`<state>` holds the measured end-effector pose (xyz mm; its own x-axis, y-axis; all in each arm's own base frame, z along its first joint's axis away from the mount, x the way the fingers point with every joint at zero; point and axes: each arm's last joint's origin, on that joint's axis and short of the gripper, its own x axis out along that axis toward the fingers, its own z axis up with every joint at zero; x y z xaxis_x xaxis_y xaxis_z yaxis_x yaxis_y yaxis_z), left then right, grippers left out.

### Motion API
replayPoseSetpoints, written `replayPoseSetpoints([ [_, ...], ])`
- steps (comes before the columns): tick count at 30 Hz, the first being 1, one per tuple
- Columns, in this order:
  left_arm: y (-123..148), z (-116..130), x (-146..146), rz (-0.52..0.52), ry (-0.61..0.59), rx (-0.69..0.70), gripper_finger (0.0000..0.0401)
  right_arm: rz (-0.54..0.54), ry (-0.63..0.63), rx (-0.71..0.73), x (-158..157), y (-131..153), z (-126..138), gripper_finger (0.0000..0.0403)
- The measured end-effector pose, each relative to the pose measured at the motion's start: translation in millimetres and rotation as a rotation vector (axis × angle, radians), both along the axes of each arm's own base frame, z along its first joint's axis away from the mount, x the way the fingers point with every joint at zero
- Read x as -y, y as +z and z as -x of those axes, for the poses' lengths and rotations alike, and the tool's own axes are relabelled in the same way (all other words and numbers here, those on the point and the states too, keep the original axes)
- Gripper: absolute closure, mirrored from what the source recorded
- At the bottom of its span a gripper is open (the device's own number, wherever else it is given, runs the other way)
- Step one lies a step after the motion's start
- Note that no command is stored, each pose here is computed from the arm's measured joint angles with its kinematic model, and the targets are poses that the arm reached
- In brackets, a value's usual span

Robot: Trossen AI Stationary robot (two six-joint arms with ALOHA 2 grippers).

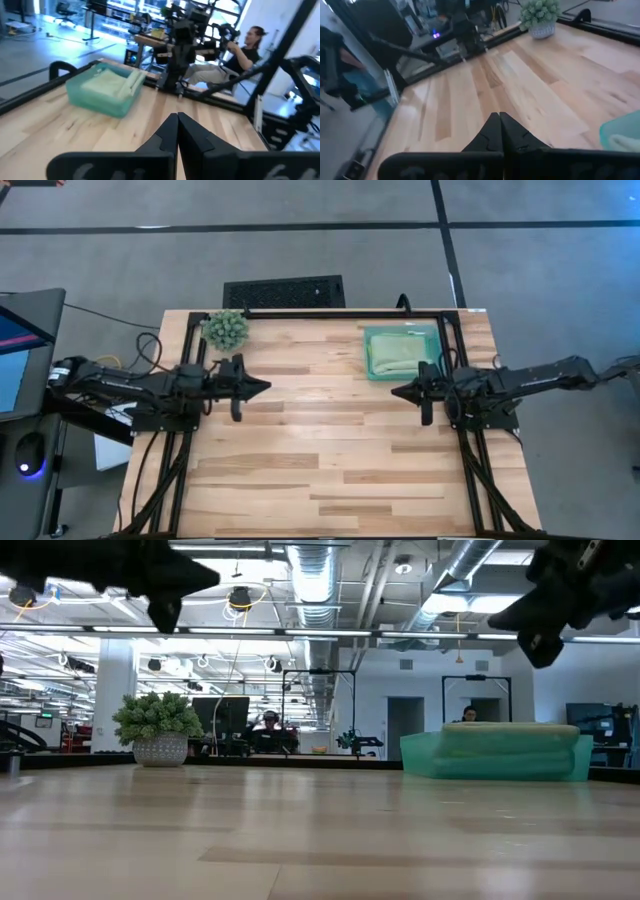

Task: Fold microfiber towels
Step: Return to Home Position

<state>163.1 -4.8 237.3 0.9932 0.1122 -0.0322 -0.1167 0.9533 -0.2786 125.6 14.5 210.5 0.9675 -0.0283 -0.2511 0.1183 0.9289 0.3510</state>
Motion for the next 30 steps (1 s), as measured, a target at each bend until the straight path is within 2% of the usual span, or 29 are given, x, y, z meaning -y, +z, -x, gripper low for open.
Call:
replayPoseSetpoints([
  [4, -14.4, 14.4, 0.3, 0.004, -0.039, 0.015, 0.0401, -0.082, -0.021, 0.057, 0.2, -16.6, 0.1, 0.0401],
  [8, -20.1, 27.8, 1.2, -0.010, -0.096, 0.065, 0.0401, -0.091, -0.045, 0.102, 3.1, -24.4, -0.4, 0.0401],
  [13, -28.3, 42.3, 0.6, -0.018, -0.106, 0.127, 0.0401, -0.059, -0.096, 0.078, 10.6, -32.4, -0.1, 0.0399],
  [16, -34.4, 49.1, -0.1, -0.016, -0.097, 0.156, 0.0401, -0.022, -0.078, 0.074, 14.4, -35.5, -0.1, 0.0399],
  [20, -46.9, 55.8, -0.5, 0.029, -0.098, 0.192, 0.0401, 0.021, -0.042, 0.084, 19.2, -34.4, 0.8, 0.0399],
  [25, -57.1, 60.7, -1.6, 0.071, -0.075, 0.166, 0.0401, 0.084, -0.085, 0.106, 26.5, -34.5, 2.2, 0.0398],
  [30, -57.6, 63.0, -2.6, 0.044, -0.043, 0.166, 0.0401, 0.030, -0.123, 0.087, 32.8, -58.6, 5.6, 0.0398],
])
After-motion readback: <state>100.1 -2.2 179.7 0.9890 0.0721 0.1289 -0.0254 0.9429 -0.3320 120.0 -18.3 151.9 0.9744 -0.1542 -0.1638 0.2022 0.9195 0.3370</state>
